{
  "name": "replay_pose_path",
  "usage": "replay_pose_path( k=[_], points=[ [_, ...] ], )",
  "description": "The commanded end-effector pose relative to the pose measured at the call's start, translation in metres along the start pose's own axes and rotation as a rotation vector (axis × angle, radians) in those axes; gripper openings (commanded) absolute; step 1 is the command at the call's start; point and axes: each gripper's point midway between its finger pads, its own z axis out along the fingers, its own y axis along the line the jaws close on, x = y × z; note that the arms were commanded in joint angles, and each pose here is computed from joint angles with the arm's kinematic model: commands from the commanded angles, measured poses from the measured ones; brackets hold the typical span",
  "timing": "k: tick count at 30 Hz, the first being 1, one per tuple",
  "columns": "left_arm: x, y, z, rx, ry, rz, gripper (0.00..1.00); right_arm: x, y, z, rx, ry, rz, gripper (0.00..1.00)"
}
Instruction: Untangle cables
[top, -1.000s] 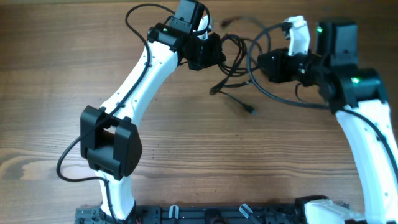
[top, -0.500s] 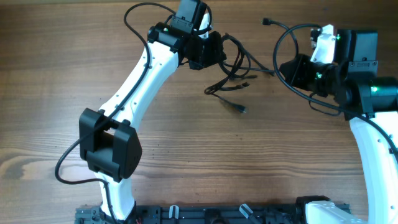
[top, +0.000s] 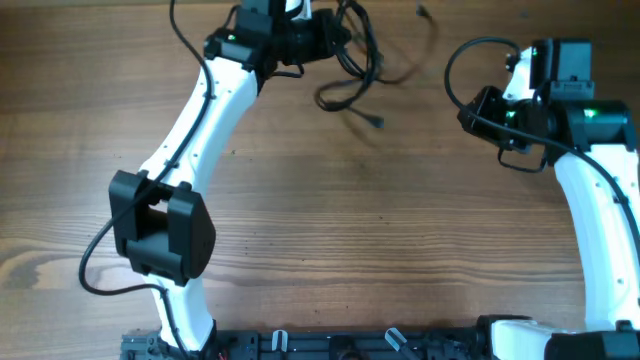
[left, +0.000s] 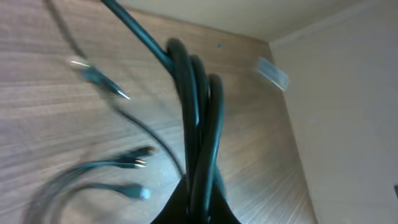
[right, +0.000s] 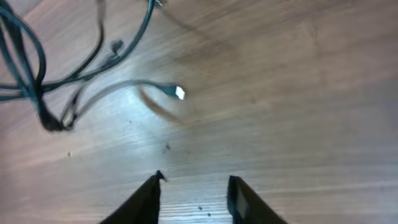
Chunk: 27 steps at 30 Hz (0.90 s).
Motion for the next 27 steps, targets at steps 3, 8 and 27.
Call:
replay_pose_path(
  k=[3,8,27],
  points=[
    [-0.012,-0.066,-0.051,0.108,-0.072,0.297,0.04,-0.003,0.076,-0.017,-0.427,-0.021,-0.324,0.64],
    [-0.022,-0.077,-0.072,0.083,-0.127,0.196,0.04,-0.022,0.089,-0.018,-0.475,-0.076,-0.268,0.69],
    [0.009,-0.068,-0.063,0.028,-0.015,-0.082,0.04,0.002,0.134,0.055,-0.511,0.070,-0.249,0.66]
  ],
)
